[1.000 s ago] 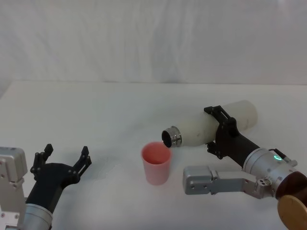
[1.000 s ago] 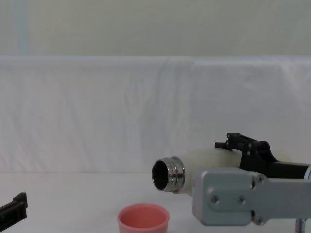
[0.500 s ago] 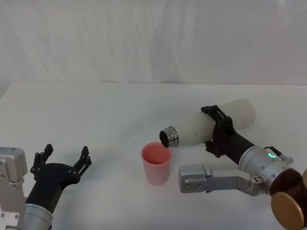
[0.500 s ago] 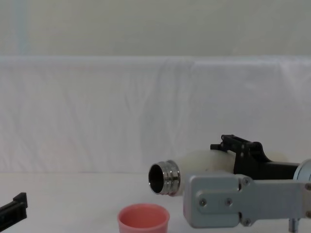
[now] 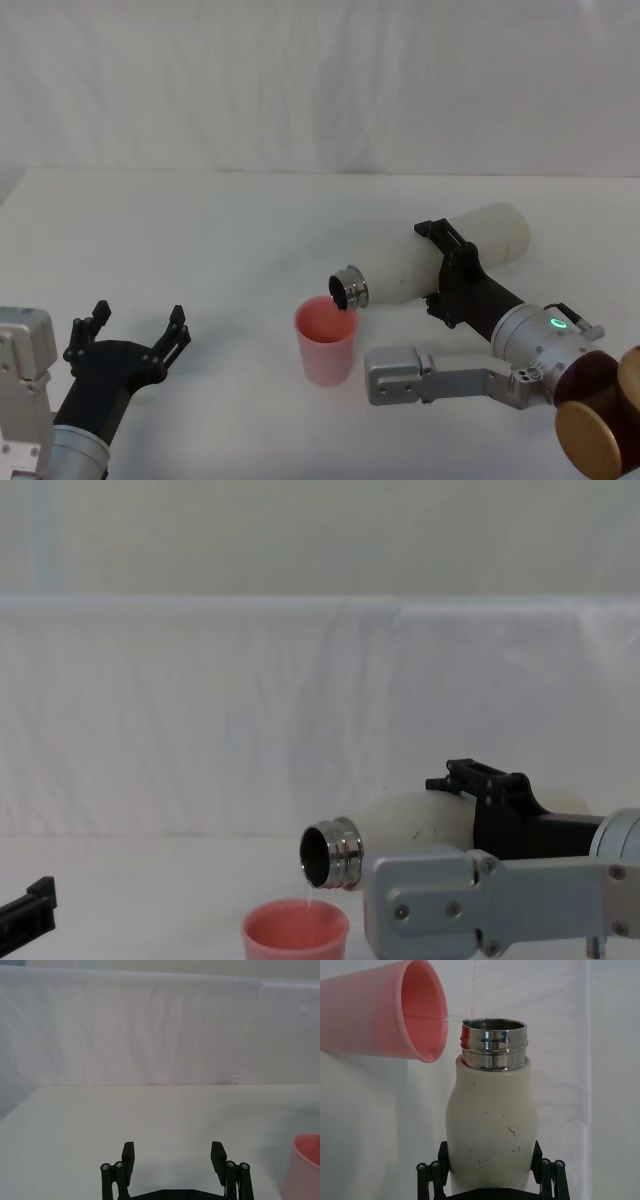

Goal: Grasp the thermos with one hand and pour water into the cup lid.

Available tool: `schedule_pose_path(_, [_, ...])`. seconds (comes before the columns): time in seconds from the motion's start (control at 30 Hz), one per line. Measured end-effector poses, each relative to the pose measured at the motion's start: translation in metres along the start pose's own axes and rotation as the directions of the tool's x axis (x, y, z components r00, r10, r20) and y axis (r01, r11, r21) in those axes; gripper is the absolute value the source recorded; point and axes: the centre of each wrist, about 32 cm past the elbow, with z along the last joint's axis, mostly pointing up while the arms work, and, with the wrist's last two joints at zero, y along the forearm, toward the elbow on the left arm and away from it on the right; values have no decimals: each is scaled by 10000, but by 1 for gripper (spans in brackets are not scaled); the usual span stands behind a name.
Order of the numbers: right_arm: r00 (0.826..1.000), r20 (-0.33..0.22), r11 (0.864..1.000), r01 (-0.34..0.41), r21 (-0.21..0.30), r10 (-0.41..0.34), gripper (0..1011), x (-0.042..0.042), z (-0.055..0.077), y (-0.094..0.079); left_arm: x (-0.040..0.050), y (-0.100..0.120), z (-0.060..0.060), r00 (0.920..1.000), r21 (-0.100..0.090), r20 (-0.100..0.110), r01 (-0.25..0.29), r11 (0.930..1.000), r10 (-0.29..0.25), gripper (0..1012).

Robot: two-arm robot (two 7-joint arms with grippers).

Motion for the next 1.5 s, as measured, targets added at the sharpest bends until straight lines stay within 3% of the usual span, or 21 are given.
schedule_pose_path(1.5, [9997,245,9999,-82,-125,85,958,36,-10,18,0,0,0,10000,0,0,0,10000,0,1001])
